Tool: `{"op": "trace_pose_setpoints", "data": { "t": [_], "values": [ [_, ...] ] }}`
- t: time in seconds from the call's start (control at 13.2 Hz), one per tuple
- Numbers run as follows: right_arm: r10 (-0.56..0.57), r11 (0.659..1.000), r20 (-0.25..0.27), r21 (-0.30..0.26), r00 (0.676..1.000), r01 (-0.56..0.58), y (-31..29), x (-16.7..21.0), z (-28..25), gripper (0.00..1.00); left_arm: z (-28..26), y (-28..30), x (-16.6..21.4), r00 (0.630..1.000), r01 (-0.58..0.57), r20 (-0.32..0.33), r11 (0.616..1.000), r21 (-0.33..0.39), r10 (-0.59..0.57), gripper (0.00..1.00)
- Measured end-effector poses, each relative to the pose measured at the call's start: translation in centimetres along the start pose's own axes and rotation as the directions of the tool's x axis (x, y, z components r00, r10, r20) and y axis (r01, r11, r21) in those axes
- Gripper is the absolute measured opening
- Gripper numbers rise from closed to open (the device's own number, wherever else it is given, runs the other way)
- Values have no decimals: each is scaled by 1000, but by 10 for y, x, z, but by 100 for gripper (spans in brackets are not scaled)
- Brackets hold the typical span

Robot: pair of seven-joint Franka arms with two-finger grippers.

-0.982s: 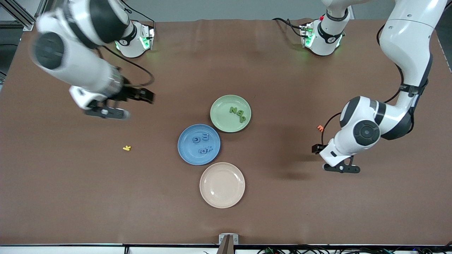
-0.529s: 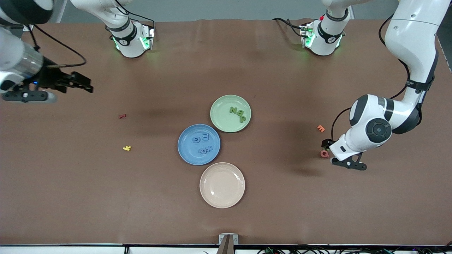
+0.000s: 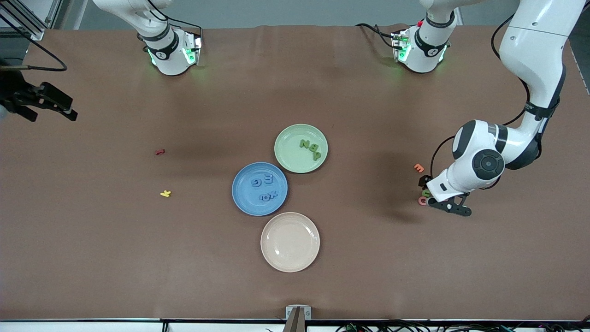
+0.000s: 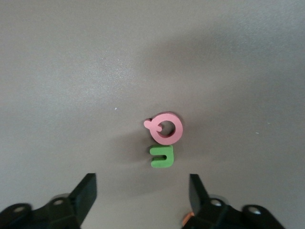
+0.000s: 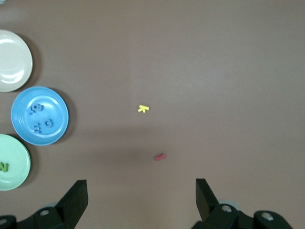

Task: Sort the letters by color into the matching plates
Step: 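Lower the left gripper and grasp the green u beside the pink letter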

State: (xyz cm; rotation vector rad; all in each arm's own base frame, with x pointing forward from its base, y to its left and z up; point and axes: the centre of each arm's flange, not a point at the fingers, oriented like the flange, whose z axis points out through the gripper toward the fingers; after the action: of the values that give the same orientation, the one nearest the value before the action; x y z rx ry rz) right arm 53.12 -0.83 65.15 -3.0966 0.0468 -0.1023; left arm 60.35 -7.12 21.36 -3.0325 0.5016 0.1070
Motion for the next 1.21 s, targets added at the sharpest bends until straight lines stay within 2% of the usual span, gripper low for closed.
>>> {"op": "trace_pose_setpoints", "data": {
  "t": [0.23,0.53,0.76,1.21],
  "values": [
    [2,1000,-15,-1,1000,-2,1,4,-6,100,15,3,-10,999,25,-24,999,-35,-25,75],
    [4,1000,-24,-2,1000,-4,2,6,-10,100,24,3,-16,997,35,-63,998,-45,-37,67],
    [4,1000,-28,-2,1000,-4,2,6,-12,100,29,2,-20,997,38,-61,998,-46,-41,61],
    [4,1000,-32,-2,999,-4,2,6,-13,100,36,3,-21,998,38,-57,998,-53,-41,58]
  ]
}}
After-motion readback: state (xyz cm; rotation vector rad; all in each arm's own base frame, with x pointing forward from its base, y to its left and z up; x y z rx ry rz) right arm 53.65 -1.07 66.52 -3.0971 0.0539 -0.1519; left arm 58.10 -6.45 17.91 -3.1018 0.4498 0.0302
